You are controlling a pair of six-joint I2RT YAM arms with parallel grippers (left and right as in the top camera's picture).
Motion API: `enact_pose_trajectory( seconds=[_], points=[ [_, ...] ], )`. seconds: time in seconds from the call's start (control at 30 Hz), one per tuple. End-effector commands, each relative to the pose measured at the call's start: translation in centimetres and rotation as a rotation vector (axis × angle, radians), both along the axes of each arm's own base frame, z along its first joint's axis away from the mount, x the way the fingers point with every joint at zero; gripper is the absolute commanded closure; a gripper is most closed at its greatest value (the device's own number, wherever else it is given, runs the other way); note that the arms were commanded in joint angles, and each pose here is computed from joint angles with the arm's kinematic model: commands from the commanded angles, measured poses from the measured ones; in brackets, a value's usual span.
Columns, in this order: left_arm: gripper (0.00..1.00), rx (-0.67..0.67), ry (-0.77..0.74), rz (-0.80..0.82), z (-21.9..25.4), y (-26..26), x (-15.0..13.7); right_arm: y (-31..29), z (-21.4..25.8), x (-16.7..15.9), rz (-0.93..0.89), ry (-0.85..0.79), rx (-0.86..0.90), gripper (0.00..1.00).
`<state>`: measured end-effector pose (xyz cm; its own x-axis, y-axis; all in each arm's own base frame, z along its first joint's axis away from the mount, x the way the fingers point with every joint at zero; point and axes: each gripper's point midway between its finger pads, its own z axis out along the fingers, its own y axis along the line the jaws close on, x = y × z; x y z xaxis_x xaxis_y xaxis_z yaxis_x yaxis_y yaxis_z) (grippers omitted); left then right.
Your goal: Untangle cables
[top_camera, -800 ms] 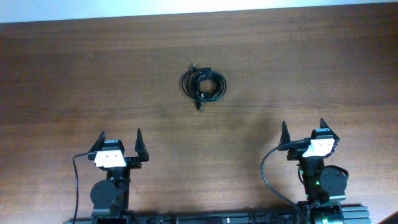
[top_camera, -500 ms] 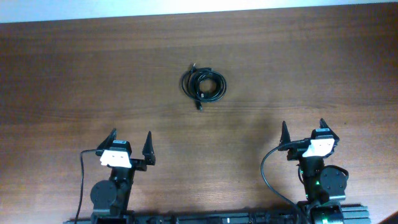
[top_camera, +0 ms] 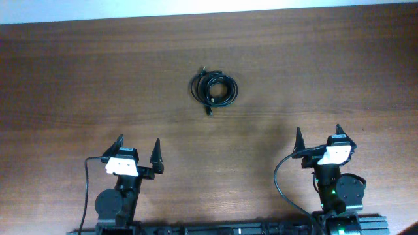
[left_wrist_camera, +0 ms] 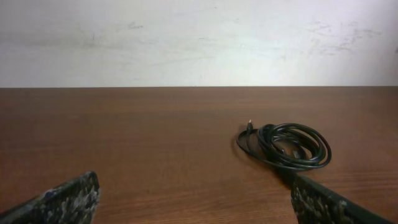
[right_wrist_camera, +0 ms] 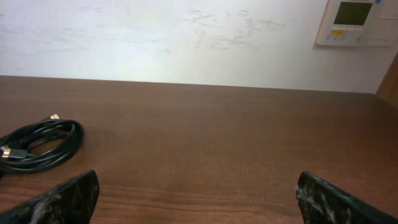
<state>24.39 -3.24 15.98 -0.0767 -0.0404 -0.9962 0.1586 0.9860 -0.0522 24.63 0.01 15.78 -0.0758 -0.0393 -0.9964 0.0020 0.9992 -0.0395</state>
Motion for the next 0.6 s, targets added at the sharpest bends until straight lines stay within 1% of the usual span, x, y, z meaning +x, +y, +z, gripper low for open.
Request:
enact_pose_trajectory(
  seconds=[0.0, 0.53, 0.57],
  points=[
    [0.01, 0.014, -0.003, -0.028, -0.05, -0.47, -0.10, -0.05, -0.28, -0.02, 0.000, 0.006, -0.006, 0.02],
    [0.01, 0.015, -0.003, -0.028, -0.05, -0.47, -0.10, -0.05, -0.28, -0.02, 0.000, 0.006, -0.006, 0.02],
    [0.01, 0.051, -0.010, 0.006, 0.00, 0.15, 0.01, -0.05, -0.28, -0.02, 0.000, 0.006, -0.006, 0.02]
  ],
)
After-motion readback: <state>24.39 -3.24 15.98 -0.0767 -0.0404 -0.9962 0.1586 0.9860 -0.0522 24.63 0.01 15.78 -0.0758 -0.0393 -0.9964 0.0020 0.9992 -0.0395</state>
